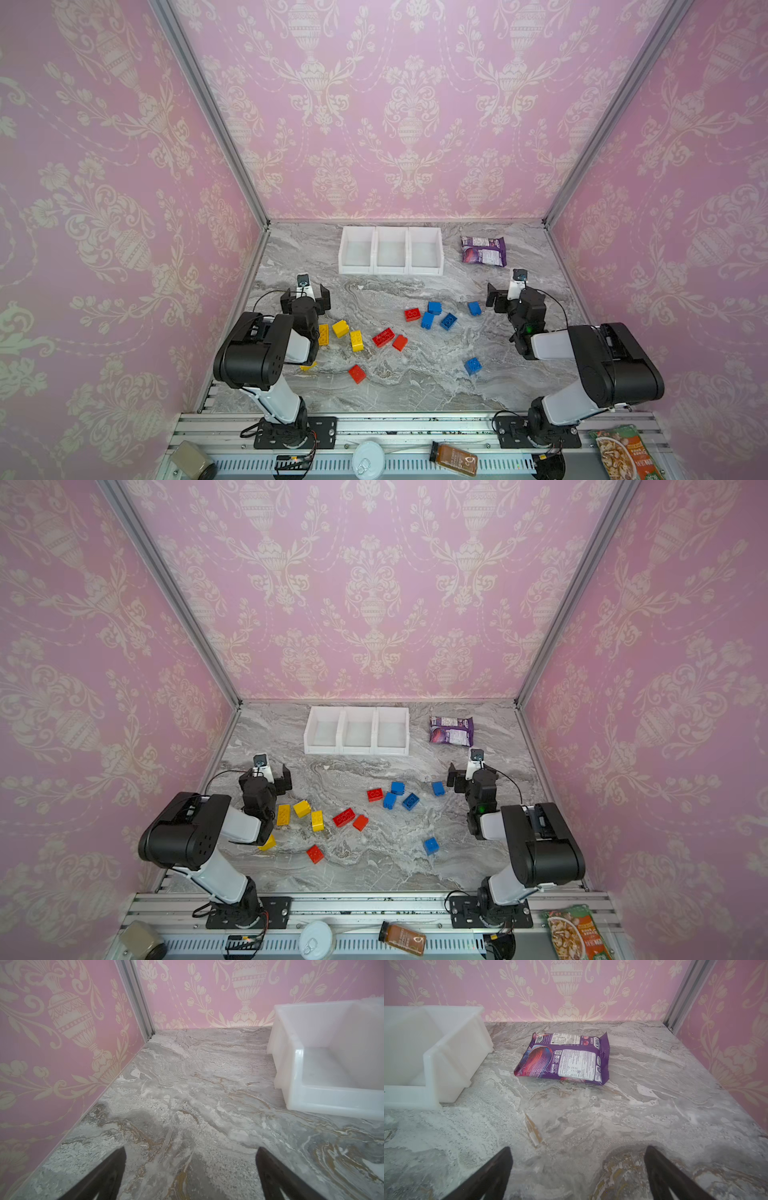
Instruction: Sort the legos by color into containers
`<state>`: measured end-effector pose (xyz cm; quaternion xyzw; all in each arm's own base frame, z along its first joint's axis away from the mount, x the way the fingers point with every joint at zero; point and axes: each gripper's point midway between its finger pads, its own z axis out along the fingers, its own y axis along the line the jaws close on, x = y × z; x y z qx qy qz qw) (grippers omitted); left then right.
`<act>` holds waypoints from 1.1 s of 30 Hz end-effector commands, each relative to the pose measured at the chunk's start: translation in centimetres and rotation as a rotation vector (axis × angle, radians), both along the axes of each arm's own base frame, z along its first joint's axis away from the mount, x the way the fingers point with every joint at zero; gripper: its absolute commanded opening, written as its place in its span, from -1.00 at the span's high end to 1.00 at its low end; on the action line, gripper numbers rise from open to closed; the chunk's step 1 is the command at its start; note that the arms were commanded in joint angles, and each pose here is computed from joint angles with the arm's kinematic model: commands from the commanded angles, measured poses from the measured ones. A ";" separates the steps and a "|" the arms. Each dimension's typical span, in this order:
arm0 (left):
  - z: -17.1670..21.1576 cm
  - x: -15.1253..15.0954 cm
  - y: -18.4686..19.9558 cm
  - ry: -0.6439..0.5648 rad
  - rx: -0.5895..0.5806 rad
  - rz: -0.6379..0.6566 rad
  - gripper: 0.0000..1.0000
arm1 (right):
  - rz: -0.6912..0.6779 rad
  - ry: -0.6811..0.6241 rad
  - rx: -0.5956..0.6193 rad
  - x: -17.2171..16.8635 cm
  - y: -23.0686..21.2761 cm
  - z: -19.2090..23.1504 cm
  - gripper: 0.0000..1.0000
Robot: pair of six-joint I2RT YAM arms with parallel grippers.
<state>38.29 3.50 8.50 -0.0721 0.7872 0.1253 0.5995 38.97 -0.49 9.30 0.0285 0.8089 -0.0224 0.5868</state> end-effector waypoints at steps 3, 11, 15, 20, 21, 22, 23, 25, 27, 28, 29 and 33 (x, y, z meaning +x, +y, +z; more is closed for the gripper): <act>0.2 0.3 0.2 0.011 -0.008 0.003 -0.99 | 0.009 -0.007 0.019 0.4 0.2 0.4 -1.00; 0.1 0.3 0.2 0.012 -0.007 0.003 -0.99 | 0.009 -0.005 0.019 0.4 0.2 0.4 -1.00; 0.1 0.3 0.2 0.012 -0.008 0.002 -0.99 | 0.008 -0.005 0.020 0.4 0.2 0.3 -1.00; 0.1 0.2 0.2 0.014 -0.007 0.002 -0.99 | 0.009 -0.005 0.019 0.4 0.2 0.4 -1.00; 0.1 0.3 0.2 0.013 -0.007 0.002 -0.99 | 0.009 -0.006 0.020 0.4 0.2 0.4 -1.00; 0.1 0.2 0.2 0.013 -0.007 0.003 -0.99 | 0.009 -0.005 0.019 0.4 0.2 0.4 -1.00; 0.1 0.3 0.2 0.012 -0.007 0.002 -0.98 | 0.008 -0.006 0.020 0.4 0.2 0.4 -1.00; 0.1 0.3 0.2 0.012 -0.007 0.003 -0.99 | 0.008 -0.006 0.020 0.4 0.2 0.4 -1.00; 0.1 0.3 0.2 0.012 -0.007 0.002 -0.99 | 0.009 -0.006 0.019 0.4 0.2 0.4 -1.00; 0.1 0.3 0.2 0.013 -0.007 0.003 -0.99 | 0.008 -0.006 0.020 0.4 0.2 0.4 -1.00; 0.1 0.3 0.2 0.013 -0.007 0.002 -0.99 | 0.008 -0.006 0.020 0.4 0.2 0.4 -1.00; 0.5 0.1 0.7 -0.001 -0.004 0.033 -0.99 | 0.017 -0.021 0.021 0.2 0.4 1.1 -1.00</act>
